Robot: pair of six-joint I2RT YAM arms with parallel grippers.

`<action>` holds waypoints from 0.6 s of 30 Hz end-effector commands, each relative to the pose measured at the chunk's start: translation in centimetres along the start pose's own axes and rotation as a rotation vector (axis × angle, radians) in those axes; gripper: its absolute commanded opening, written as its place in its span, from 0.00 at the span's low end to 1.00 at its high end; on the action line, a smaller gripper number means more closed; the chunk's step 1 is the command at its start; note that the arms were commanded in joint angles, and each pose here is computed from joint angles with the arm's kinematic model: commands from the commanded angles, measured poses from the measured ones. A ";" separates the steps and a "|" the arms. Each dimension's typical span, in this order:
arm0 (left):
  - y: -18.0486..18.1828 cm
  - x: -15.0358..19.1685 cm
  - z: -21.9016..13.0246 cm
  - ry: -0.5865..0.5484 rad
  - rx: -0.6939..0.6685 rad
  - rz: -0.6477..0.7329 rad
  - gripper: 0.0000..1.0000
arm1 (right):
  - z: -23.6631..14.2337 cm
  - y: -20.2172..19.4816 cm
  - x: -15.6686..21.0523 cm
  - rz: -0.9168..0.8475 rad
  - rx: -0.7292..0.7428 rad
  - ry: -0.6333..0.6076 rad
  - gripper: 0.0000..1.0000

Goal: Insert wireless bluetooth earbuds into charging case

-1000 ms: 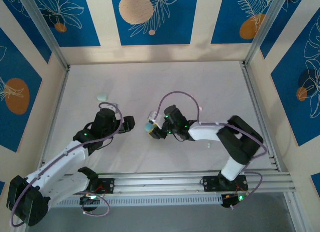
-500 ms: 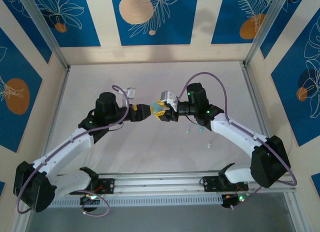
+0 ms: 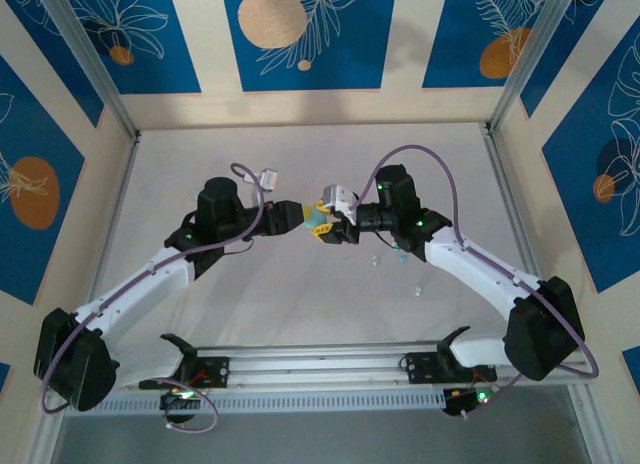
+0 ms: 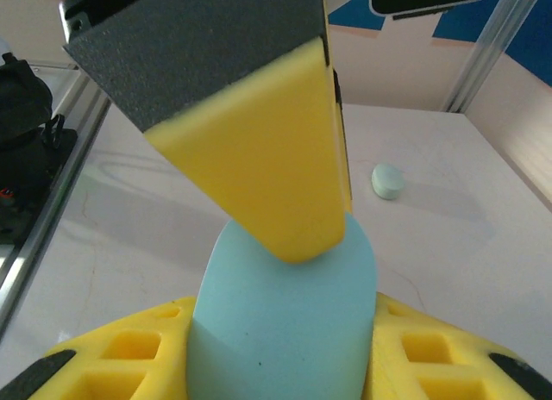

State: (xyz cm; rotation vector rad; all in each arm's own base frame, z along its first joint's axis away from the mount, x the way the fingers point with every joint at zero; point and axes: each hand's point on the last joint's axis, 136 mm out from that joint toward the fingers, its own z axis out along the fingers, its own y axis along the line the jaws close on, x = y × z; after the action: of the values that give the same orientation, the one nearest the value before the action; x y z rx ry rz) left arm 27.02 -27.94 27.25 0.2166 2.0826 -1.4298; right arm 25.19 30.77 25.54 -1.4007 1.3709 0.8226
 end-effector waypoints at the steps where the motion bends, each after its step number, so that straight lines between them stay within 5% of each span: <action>1: -2.0 -0.8 0.1 0.000 0.048 0.019 0.43 | -0.5 -0.4 -2.4 -0.076 0.030 -0.039 0.35; 11: -3.2 -1.8 0.0 -0.042 0.075 -0.023 0.20 | -1.3 -1.4 -3.3 -0.110 0.131 -0.030 0.40; 18: -3.1 -3.3 -1.3 -0.146 0.029 -0.089 0.15 | -3.4 -1.5 -3.3 -0.068 0.155 -0.084 0.62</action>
State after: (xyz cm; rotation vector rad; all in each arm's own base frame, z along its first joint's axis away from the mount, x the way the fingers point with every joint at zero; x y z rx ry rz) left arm 27.58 -28.10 29.57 0.1003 2.0409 -1.4828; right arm 26.01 29.37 28.66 -1.3195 1.3216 0.6833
